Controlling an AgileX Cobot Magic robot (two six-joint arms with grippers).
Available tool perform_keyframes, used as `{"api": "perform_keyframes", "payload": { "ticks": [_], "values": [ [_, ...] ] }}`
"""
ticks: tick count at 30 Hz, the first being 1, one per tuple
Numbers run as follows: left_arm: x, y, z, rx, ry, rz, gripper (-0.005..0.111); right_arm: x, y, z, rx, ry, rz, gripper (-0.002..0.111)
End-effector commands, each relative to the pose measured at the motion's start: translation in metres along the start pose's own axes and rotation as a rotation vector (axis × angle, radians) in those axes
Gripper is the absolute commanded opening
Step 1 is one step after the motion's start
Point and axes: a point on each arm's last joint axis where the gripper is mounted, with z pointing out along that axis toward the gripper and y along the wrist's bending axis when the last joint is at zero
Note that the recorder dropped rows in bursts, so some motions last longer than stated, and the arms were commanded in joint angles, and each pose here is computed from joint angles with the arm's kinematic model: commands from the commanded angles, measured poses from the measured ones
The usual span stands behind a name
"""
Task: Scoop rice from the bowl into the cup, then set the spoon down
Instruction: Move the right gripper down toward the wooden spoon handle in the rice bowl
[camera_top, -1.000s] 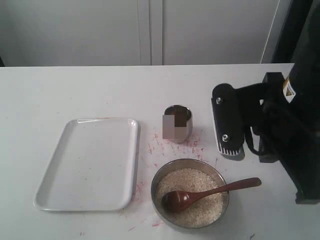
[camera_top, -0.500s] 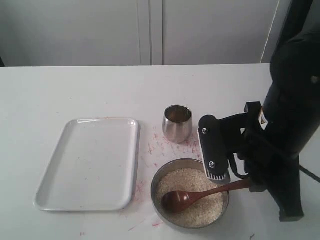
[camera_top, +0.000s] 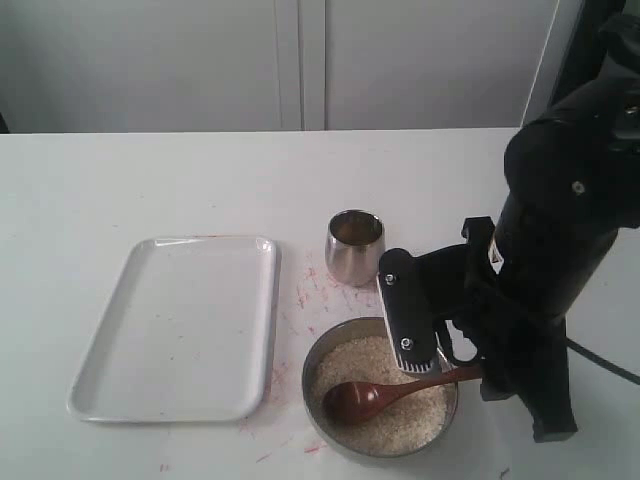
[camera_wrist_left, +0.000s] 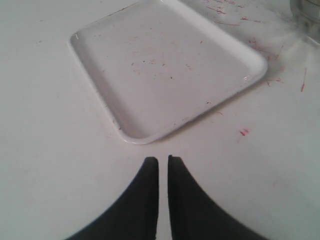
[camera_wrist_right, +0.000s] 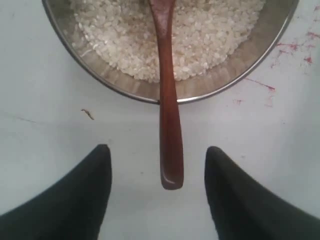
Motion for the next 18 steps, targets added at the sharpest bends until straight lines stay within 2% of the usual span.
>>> {"api": "perform_keyframes", "payload": {
  "ticks": [1, 18],
  "values": [
    [0.002, -0.001, 0.0, 0.01, 0.004, -0.003, 0.014, -0.003, -0.001, 0.005, -0.003, -0.004, -0.016, 0.054],
    [0.002, -0.001, 0.0, 0.01, 0.004, -0.003, 0.014, -0.011, -0.008, 0.035, -0.05, 0.019, -0.028, 0.054]
  ]
}}
